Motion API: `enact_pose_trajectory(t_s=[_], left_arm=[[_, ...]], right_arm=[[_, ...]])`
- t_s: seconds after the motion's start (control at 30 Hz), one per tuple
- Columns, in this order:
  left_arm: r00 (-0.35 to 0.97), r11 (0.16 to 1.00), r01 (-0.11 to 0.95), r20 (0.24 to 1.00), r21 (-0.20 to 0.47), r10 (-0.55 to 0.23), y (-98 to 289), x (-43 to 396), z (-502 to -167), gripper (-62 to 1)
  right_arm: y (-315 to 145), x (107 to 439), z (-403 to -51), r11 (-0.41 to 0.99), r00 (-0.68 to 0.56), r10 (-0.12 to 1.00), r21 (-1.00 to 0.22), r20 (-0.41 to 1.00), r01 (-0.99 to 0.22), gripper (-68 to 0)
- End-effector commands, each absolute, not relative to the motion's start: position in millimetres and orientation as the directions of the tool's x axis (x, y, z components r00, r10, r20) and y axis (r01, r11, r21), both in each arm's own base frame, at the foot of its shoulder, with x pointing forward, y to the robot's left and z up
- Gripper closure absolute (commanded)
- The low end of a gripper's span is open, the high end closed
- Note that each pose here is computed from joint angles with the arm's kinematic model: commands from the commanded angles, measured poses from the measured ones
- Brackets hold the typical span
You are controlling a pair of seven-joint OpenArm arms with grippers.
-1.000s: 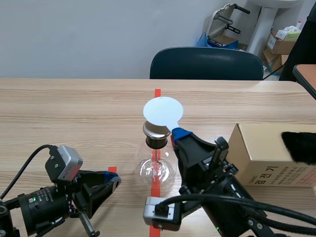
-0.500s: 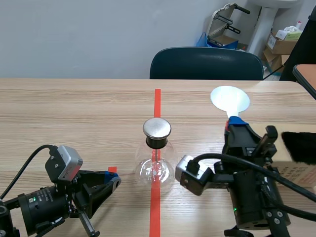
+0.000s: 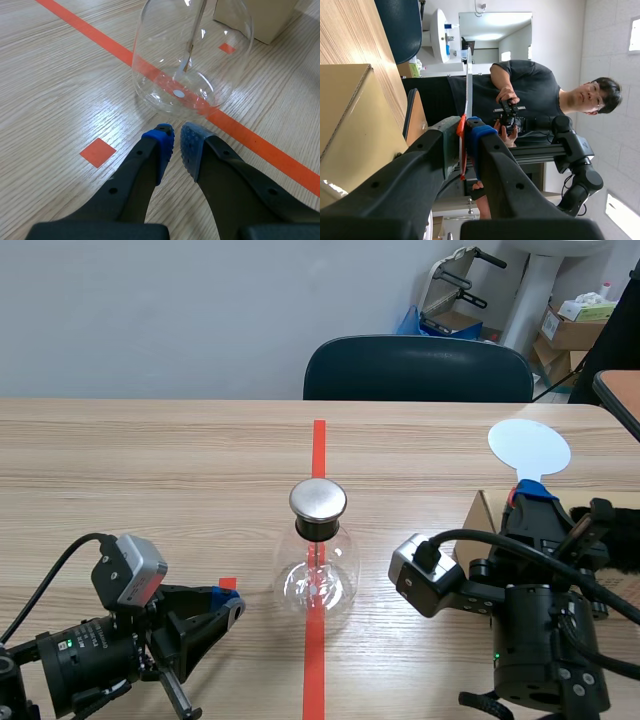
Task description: Do the electroscope experiment
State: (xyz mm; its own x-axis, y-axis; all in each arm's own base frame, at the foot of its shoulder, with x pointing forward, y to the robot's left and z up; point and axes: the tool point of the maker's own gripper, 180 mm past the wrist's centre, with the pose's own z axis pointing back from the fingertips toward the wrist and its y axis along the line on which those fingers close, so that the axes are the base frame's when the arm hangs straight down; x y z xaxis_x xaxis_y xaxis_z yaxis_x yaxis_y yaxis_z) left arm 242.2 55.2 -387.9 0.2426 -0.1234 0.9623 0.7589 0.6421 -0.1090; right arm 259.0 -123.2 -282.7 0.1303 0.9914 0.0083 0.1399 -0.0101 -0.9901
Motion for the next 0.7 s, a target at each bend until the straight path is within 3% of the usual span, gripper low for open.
enact_pose_trajectory(t_s=[0.0,0.2,0.67], left_arm=[[0.220,0.640,0.760,0.971,-0.113,-0.090,49,246,-379,-8.5],[0.221,0.640,0.760,0.971,-0.113,-0.090,49,245,-379,-8.5],[0.221,0.640,0.760,0.971,-0.113,-0.090,49,245,-379,-8.5]], right_arm=[[-124,263,-273,-0.008,0.124,0.992,-0.984,0.015,0.176,-0.8],[-114,264,-273,-0.007,0.071,0.997,-0.984,0.005,0.176,-0.8],[-36,253,-275,-0.008,-0.356,0.932,-0.984,-0.071,0.177,-0.8]])
